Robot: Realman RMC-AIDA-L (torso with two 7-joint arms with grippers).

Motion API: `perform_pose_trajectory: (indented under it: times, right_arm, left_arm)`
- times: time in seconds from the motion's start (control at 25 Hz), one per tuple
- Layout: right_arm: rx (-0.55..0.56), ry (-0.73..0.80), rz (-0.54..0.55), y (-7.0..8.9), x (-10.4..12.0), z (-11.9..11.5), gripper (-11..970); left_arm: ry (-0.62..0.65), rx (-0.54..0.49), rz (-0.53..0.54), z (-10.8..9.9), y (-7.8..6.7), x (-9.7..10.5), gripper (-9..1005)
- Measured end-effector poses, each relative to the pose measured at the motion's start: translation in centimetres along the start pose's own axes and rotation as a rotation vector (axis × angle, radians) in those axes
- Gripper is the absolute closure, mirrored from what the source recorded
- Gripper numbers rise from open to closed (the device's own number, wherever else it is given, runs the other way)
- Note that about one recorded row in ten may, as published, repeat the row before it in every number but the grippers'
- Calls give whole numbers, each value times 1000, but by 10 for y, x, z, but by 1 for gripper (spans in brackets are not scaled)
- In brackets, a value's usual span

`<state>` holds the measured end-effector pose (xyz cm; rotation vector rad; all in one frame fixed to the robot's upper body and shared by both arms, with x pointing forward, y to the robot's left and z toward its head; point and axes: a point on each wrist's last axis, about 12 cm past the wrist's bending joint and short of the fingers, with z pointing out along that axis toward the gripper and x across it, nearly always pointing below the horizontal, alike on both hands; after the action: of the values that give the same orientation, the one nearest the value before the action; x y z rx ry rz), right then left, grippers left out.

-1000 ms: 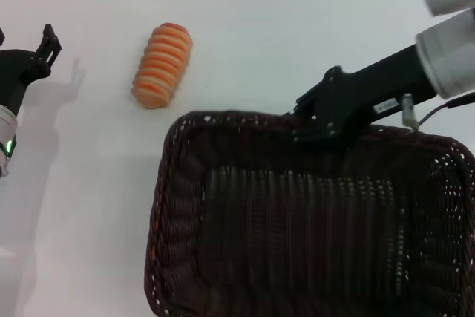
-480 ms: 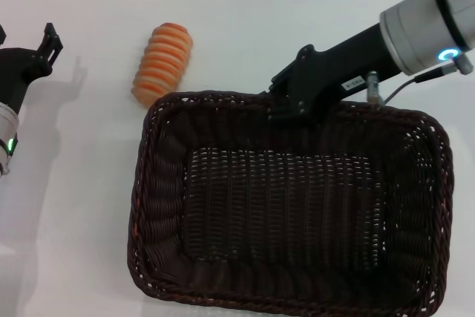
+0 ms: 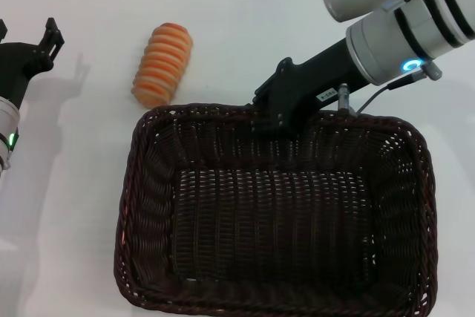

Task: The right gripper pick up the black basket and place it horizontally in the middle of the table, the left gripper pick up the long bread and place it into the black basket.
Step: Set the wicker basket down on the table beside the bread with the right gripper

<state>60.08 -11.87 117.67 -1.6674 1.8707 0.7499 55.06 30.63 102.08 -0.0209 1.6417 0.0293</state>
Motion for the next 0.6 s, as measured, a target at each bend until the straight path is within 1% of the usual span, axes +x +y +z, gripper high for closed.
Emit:
perform_pose_trajectory:
  times: [0.32,0.52,0.6]
  right_arm:
    - [32,-21,-8,-5,-3,2,760]
    - [69,-83,-23,-9,-6,4,754]
    - [67,-91,-30,-9,-6,5,751]
  left_arm:
    - [2,0,2,0,0,0,149]
    - [5,-2,2,-1,1,1,149]
    - [6,-2,2,-1,1,1,149]
